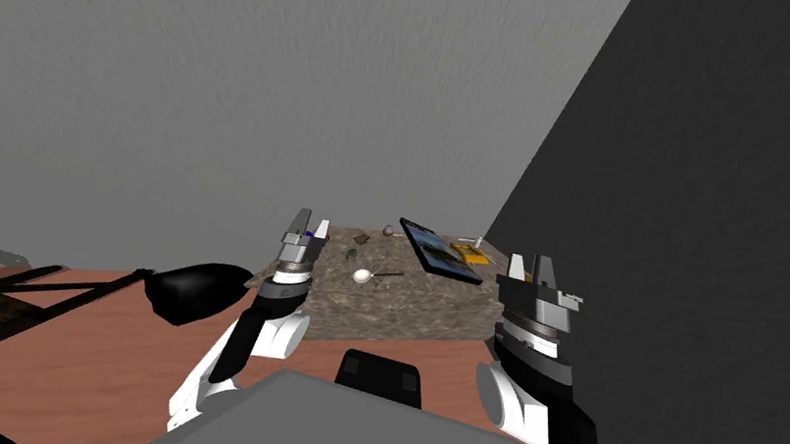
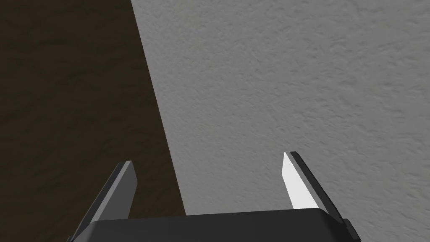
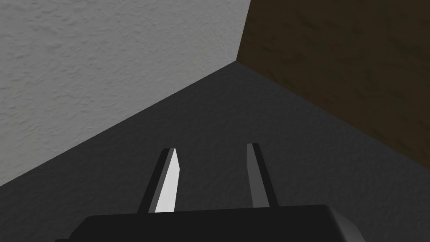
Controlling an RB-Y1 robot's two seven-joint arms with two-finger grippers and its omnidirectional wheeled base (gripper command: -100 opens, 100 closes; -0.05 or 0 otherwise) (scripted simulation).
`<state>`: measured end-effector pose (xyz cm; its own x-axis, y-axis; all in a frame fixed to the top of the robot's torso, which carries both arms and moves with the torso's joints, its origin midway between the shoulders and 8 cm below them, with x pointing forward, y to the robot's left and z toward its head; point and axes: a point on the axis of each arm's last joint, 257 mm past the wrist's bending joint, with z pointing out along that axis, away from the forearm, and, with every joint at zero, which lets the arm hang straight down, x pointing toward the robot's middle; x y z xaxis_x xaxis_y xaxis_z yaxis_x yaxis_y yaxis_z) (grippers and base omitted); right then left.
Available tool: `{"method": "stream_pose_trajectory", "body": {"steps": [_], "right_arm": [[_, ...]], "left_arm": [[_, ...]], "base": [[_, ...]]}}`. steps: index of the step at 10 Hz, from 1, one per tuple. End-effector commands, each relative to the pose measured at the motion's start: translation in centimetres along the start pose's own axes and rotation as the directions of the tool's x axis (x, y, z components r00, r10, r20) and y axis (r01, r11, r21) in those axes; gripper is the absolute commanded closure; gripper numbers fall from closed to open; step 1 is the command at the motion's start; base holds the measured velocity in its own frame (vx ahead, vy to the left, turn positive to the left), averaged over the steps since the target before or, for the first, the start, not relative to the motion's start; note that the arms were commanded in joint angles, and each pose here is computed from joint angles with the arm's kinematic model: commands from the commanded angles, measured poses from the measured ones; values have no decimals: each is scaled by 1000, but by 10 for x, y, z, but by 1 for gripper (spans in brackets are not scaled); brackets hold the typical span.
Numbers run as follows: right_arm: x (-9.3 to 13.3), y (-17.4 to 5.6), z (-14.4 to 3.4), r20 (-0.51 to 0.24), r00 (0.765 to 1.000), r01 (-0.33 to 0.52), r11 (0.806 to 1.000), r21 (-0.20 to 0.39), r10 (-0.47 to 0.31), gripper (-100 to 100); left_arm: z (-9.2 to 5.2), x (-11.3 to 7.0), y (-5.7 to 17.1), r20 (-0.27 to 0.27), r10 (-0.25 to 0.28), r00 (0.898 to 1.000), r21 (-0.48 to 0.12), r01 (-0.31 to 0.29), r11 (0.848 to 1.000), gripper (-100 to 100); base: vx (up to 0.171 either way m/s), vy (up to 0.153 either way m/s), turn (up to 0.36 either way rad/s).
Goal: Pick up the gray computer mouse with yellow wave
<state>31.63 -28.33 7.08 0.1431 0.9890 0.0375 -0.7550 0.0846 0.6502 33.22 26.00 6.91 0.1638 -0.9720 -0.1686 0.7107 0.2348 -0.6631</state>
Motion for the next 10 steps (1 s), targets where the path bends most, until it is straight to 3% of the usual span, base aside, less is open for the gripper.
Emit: {"method": "stream_pose_trajectory", "body": {"steps": [1, 6, 7, 10], "right_arm": [[0, 0, 0, 0, 1000, 0, 1000, 0, 0, 0], [0, 0, 0, 0, 1000, 0, 1000, 0, 0, 0], [0, 0, 0, 0, 1000, 0, 1000, 0, 0, 0], [0, 0, 0, 0, 1000, 0, 1000, 0, 0, 0]], "left_arm": [[11, -5, -3, -13, -33, 999, 18, 33, 999, -100], [49, -21, 0, -51, -155, 987, 25, 157, 987, -100], [50, -21, -1, -51, -160, 986, 29, 162, 986, -100], [75, -26, 12, -87, -228, 970, -18, 227, 974, -100]], "base": [[-4, -28, -235], [-10, 9, -251], [-16, 33, -93], [-27, 52, -268]]}}
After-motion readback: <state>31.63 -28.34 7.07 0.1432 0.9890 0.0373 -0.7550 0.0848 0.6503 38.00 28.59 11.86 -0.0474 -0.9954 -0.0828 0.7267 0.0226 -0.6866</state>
